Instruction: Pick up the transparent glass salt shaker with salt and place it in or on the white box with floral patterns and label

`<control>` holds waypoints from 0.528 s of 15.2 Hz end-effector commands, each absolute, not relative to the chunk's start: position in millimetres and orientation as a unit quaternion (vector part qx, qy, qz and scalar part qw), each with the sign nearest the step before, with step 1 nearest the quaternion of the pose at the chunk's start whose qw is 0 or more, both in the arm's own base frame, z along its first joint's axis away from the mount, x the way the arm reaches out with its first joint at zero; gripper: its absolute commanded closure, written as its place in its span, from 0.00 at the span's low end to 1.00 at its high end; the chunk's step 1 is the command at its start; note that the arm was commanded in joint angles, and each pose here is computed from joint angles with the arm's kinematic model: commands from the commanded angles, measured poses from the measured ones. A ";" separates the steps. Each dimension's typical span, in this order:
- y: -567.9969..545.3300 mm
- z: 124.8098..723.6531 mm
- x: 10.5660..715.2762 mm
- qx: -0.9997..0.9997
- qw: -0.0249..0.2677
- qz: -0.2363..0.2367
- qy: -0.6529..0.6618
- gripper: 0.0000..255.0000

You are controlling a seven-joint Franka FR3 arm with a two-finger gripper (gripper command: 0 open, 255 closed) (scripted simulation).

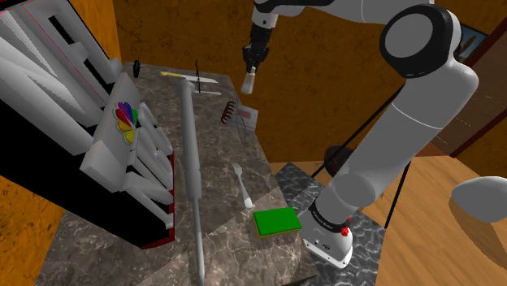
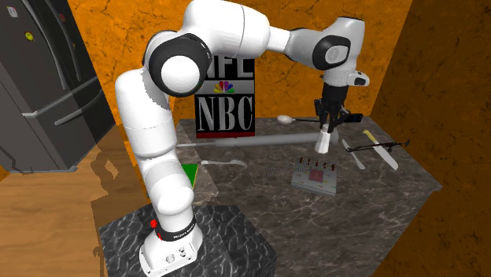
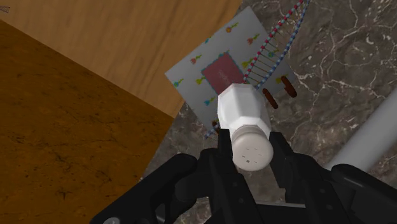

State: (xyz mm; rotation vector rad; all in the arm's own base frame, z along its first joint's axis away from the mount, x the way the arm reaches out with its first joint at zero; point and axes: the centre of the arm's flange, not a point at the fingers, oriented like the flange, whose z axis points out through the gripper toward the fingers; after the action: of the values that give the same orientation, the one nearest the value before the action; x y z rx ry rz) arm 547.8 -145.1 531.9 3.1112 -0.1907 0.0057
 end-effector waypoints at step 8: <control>-145.4 484.4 547.7 0.998 0.012 0.002 -0.061 1.00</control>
State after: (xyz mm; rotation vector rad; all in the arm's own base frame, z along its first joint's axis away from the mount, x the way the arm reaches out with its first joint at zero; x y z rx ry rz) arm 547.5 -144.0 490.0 3.1111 -0.1903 0.0056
